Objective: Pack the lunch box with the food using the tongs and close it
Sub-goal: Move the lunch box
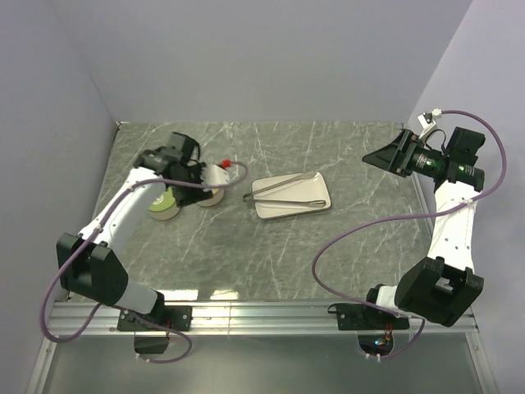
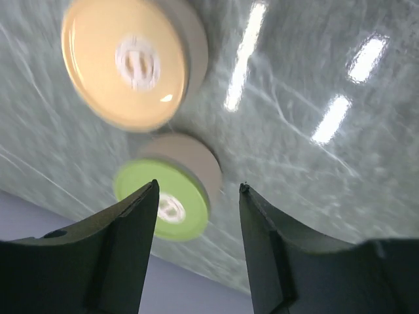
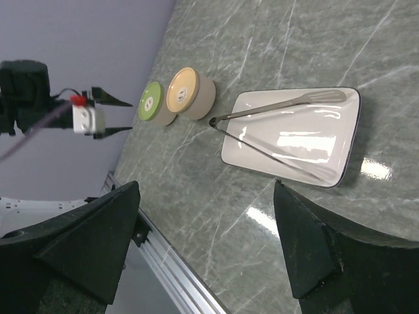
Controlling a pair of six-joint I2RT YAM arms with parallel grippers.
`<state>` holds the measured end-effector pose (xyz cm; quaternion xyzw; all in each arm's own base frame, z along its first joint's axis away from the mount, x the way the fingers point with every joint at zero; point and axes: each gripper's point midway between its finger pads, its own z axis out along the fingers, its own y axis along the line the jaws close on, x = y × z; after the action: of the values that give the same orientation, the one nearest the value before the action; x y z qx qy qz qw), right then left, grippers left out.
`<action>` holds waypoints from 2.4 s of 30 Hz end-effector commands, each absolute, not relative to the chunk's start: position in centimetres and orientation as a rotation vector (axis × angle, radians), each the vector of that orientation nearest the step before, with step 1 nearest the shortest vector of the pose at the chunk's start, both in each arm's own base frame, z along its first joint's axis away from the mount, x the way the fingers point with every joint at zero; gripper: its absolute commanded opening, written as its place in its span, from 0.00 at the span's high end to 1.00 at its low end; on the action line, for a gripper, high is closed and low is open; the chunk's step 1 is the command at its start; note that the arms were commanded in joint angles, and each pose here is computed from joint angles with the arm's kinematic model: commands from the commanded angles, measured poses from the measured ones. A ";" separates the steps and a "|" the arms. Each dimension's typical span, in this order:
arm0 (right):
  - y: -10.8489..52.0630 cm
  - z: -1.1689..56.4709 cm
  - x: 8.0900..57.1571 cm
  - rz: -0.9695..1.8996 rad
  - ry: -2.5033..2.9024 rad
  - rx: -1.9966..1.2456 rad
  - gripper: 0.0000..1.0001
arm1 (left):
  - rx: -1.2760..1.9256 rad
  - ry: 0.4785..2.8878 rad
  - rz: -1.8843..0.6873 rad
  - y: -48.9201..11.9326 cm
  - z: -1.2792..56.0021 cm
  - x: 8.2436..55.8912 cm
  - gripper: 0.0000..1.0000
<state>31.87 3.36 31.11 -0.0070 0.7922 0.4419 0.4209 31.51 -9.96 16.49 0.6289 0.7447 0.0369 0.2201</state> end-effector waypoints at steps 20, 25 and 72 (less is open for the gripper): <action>3.7 31.8 31.0 1.084 1.957 -0.055 0.11 | 0.944 2.541 -0.177 10.7 9.1 32.8 0.34; 3.6 31.6 31.1 1.091 1.967 -0.047 0.11 | 0.937 2.434 -0.186 10.5 7.6 35.8 0.32; 2.7 27.9 30.5 0.849 2.140 -0.146 0.11 | 0.624 2.362 -0.274 -0.2 16.5 34.7 0.01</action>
<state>31.15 2.52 27.43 -0.0206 0.8362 0.3784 0.3964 35.37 1.11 13.63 0.3350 0.8850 -0.0739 0.3147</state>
